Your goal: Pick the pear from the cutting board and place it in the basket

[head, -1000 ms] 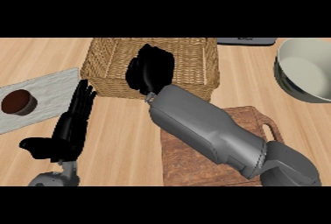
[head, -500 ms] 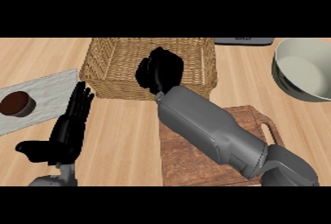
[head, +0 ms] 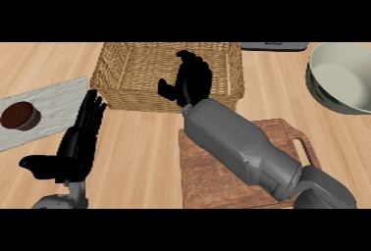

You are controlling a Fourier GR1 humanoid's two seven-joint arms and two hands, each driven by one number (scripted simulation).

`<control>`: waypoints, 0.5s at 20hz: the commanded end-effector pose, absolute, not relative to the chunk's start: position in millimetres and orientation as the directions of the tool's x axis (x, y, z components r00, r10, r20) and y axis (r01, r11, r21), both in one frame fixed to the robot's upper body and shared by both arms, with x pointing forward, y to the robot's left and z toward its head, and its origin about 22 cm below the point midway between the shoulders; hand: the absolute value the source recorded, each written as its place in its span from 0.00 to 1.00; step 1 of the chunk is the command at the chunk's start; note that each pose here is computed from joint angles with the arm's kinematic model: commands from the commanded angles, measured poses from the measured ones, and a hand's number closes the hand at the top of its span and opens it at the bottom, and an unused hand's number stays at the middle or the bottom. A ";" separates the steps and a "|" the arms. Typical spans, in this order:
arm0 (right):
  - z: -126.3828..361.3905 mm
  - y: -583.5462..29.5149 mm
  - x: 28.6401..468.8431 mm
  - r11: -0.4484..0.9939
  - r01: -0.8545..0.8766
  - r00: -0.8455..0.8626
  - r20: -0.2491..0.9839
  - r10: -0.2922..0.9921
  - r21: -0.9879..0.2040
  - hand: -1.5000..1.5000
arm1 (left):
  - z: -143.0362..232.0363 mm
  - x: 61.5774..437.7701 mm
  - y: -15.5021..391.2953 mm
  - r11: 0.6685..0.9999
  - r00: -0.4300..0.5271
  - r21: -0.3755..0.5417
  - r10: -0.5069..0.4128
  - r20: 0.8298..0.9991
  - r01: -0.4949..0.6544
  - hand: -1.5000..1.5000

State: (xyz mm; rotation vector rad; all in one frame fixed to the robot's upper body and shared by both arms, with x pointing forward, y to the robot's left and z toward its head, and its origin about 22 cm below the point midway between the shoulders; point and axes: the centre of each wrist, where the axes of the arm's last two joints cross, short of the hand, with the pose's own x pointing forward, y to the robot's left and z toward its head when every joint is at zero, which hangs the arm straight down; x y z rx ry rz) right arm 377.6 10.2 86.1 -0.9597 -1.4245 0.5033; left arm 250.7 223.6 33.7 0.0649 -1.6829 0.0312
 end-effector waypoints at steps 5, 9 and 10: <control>97.4 15.5 380.7 0.620 0.412 0.016 0.686 0.728 -0.668 0.00 | 21.7 242.6 230.2 0.997 -0.101 0.027 -0.034 0.994 -0.069 0.50; 107.9 17.1 386.2 0.607 0.501 -0.014 0.695 0.719 -0.617 0.00 | 33.8 244.7 226.7 0.994 -0.103 0.022 -0.033 0.994 -0.104 0.50; 125.6 18.4 391.6 0.609 0.508 -0.006 0.704 0.710 -0.609 0.00 | 33.4 249.3 234.1 0.996 -0.106 0.022 -0.031 0.994 -0.086 0.50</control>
